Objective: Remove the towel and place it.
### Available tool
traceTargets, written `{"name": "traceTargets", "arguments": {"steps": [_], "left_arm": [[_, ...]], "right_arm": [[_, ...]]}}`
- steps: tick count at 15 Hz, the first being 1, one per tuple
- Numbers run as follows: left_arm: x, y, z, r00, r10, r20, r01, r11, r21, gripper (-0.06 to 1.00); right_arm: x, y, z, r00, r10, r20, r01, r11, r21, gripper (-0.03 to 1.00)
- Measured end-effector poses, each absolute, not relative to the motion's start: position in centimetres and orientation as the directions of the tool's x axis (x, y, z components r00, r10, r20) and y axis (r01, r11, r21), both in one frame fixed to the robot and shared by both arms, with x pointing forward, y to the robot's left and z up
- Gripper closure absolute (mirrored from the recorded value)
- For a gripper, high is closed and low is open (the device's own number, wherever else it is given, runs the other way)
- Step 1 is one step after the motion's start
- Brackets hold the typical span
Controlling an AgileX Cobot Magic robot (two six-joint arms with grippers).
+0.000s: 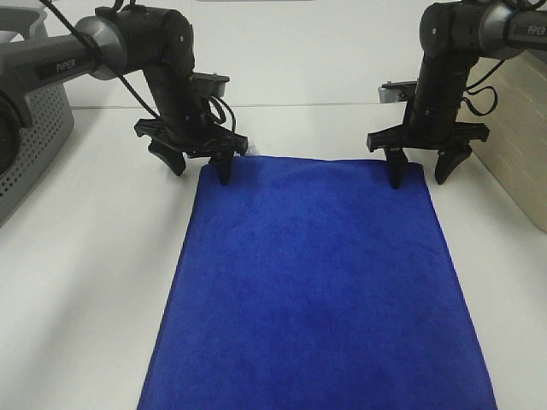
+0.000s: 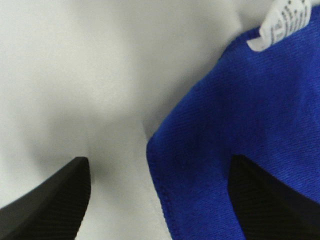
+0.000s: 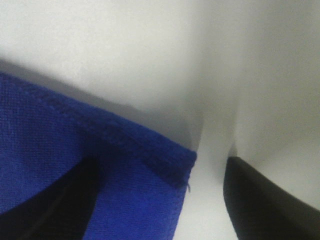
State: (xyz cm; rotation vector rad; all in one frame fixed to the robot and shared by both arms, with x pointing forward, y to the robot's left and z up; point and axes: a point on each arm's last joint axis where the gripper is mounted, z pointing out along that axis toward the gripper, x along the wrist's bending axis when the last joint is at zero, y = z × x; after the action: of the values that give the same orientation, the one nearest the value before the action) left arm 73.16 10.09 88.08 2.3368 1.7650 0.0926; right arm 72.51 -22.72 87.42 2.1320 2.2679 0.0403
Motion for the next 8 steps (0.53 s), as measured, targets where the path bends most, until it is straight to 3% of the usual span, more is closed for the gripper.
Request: {"name": "traceTargets", "arguments": {"steps": [8], "left_arm": [[73.27, 10.02, 87.66, 0.278, 0.957, -0.086, 0.945, -0.256, 0.203, 0.23]], "right_arm": [[72.59, -22.62, 87.49, -0.082, 0.997, 0.011, 0.996, 0.081, 0.040, 0.27]]}}
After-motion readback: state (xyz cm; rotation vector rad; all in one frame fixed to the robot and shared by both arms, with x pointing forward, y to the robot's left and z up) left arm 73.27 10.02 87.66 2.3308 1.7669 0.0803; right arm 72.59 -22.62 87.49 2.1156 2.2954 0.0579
